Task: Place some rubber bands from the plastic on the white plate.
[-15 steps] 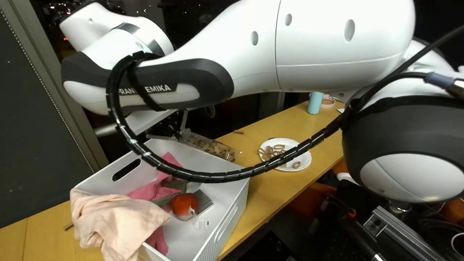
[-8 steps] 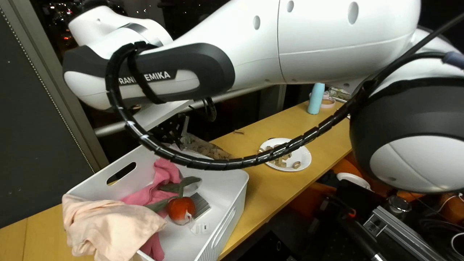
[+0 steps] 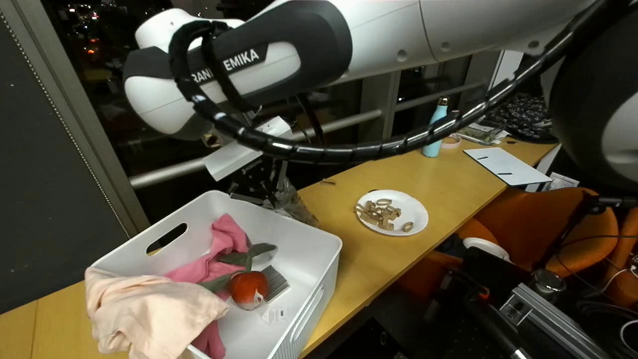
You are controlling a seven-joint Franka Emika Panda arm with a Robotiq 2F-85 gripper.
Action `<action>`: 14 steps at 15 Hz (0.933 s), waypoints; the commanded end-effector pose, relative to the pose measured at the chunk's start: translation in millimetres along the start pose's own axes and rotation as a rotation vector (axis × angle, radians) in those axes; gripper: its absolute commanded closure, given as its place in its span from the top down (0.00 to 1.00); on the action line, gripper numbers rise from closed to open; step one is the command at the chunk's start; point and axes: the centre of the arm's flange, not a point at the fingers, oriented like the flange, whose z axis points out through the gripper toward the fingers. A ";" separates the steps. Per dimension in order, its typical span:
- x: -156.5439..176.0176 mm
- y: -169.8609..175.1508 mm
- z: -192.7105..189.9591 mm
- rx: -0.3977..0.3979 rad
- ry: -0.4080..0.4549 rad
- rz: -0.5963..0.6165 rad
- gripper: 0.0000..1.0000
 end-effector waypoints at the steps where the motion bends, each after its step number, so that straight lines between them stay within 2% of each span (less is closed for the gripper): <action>1: -56.0 21.4 12.7 0.038 -0.046 -0.011 0.00; 9: -65.7 15.6 29.2 0.050 -0.097 -0.061 0.00; 10: -66.2 15.9 30.6 0.053 -0.099 -0.062 0.07; 11: -66.5 16.3 31.8 0.055 -0.099 -0.062 0.27; 14: -67.3 19.1 33.0 0.066 -0.106 -0.067 0.48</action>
